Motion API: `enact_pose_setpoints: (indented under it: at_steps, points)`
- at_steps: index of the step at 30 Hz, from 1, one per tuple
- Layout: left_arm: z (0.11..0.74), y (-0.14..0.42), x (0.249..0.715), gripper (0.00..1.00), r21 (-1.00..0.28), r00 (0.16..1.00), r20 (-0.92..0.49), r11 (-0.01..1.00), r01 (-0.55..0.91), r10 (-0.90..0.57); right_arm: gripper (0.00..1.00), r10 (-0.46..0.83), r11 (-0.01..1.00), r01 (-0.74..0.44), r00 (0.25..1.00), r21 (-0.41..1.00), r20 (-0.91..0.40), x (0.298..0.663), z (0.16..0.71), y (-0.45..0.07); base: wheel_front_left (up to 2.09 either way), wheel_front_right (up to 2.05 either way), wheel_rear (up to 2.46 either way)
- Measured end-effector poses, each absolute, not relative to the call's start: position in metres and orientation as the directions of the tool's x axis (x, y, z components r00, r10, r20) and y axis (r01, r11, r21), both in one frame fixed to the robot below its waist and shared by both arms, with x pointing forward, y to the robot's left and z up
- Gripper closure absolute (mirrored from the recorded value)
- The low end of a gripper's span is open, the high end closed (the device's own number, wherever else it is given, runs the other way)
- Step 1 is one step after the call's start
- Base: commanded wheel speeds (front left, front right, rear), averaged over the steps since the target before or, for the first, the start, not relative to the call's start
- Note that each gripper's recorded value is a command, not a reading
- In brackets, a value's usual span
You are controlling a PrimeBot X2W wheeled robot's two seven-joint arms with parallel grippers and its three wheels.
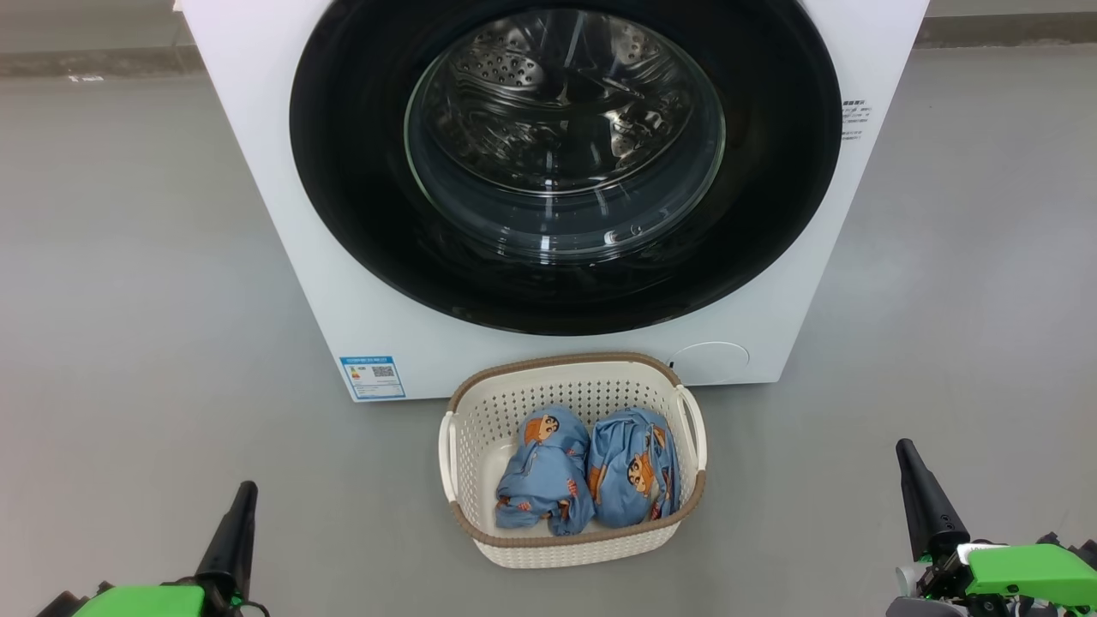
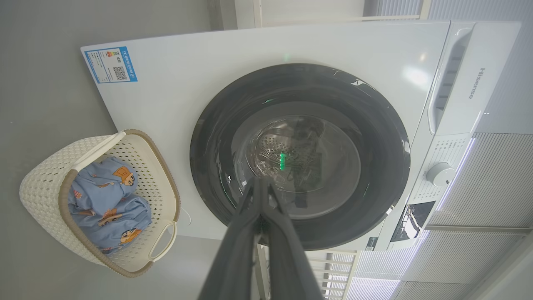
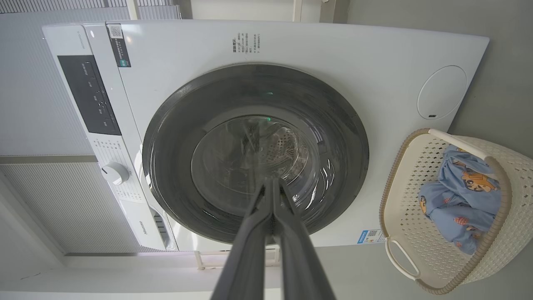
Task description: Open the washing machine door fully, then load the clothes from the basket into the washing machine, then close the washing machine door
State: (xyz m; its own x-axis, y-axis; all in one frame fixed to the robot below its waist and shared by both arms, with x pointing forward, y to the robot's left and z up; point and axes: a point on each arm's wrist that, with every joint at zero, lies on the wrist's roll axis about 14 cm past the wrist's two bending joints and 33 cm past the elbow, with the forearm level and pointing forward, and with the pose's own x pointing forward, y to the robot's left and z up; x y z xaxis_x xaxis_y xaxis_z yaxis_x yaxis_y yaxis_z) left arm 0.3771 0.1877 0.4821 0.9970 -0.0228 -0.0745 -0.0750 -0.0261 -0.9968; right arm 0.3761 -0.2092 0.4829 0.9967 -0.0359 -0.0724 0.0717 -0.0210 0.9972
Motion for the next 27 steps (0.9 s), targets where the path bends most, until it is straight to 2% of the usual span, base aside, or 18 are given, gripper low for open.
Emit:
enact_pose_setpoints:
  at_steps: [27]
  points:
    - [0.4821,0.1877,0.3772,1.0,-0.997,0.997,-0.074,-0.026,-0.075,-0.023,1.0,-0.036,-0.021,0.072,0.997,0.997,-0.072,0.3761,0.4829,-0.2092,0.0,0.0,0.0]
